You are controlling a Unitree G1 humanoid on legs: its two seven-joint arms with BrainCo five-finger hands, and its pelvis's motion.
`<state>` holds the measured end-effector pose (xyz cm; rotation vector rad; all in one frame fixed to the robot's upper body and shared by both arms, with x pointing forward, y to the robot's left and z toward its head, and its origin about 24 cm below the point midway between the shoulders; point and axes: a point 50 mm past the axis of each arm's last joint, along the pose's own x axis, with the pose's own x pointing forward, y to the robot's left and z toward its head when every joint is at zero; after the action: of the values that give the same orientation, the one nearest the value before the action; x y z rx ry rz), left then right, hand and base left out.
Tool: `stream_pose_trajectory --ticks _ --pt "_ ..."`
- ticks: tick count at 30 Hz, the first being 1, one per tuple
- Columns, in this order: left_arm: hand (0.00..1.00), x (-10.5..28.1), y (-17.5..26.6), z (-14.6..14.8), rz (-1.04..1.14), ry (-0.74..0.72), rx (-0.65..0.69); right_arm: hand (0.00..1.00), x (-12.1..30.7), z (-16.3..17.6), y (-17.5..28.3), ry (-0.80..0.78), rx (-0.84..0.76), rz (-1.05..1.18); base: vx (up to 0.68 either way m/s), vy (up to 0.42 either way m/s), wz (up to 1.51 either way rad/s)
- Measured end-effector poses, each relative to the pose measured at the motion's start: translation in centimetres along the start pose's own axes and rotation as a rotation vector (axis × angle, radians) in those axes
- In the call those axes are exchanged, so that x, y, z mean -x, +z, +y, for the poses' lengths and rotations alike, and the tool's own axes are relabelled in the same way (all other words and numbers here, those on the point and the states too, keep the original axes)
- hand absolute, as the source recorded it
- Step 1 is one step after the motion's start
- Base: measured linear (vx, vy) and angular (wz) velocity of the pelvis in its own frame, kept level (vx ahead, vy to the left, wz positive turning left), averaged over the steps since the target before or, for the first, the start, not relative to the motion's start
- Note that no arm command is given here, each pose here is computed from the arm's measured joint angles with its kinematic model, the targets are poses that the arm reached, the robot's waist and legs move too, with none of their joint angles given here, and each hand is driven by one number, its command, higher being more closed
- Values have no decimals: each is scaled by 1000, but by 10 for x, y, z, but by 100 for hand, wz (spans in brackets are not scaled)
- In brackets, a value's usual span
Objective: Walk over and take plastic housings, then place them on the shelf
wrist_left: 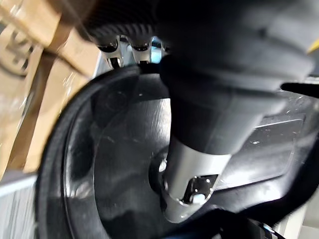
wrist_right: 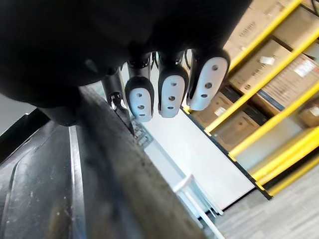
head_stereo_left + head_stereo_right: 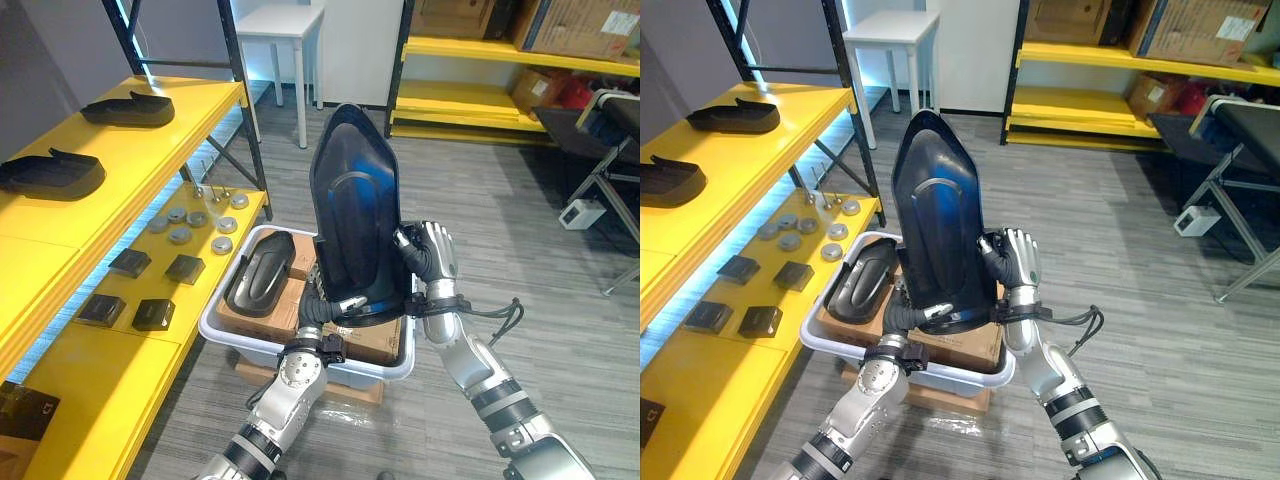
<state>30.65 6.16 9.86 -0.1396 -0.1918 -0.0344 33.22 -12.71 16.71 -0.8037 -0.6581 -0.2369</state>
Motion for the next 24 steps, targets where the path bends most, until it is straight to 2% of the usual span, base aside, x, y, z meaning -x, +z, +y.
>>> stream_pose_trajectory --ticks 1,2,11,18,24 --pt "0 0 -1 1 3 6 -4 100 1 1 3 3 -4 -15 -34 25 -3" --pt "100 0 -2 2 9 9 -5 100 4 2 6 9 -12 -25 0 0 0" --pt "100 7 -17 10 97 -31 31 100 18 20 19 104 -61 -75 9 5 0" --pt "100 24 -32 20 153 4 82 100 35 33 24 179 -108 -72 3 30 9" --pt "100 34 -26 23 117 21 100 100 42 30 34 172 -153 -100 -53 17 8"
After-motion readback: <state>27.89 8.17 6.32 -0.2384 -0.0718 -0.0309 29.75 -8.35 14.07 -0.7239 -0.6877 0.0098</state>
